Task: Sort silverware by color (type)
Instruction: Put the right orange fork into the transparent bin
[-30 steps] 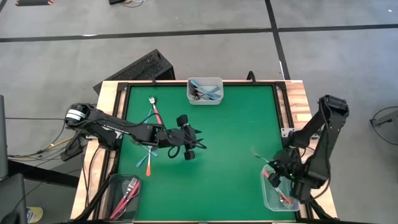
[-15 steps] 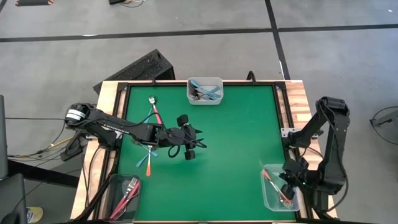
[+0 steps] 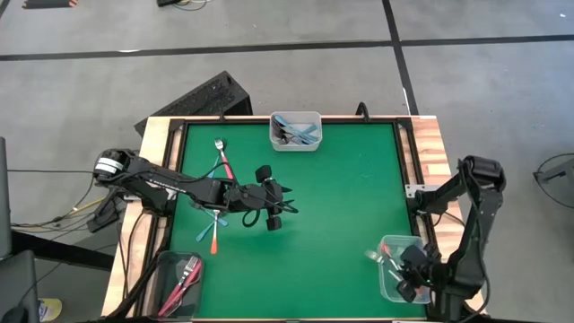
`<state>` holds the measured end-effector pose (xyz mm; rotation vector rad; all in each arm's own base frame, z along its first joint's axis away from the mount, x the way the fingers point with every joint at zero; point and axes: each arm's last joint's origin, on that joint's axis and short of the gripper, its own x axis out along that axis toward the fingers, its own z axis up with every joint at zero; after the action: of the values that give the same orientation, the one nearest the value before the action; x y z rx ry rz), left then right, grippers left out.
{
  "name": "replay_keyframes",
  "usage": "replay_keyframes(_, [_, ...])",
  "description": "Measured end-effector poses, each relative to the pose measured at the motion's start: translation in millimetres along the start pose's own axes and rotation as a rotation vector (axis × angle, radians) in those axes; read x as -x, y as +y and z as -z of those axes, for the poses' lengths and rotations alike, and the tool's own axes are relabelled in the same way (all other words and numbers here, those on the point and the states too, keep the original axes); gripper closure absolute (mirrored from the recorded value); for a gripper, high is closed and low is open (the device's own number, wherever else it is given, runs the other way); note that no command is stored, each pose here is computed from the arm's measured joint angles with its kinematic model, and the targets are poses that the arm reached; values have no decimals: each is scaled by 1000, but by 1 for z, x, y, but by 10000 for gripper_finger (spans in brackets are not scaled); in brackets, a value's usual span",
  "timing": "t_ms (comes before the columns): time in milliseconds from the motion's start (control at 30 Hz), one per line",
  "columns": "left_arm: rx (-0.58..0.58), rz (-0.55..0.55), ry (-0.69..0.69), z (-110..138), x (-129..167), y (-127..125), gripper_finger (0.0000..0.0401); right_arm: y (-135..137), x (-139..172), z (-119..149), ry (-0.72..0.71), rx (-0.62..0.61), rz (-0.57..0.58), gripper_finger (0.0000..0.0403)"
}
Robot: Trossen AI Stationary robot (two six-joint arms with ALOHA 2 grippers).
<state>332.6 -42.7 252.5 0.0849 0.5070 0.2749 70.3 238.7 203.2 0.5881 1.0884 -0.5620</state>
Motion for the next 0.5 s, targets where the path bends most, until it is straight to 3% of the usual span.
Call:
replay_keyframes(233, [9, 2, -8, -1, 0, 0, 269, 6, -7, -5, 16, -37, 20, 235])
replay_keyframes(500, [4, 1, -7, -1, 0, 0, 269, 10, -8, -15, 14, -18, 22, 231])
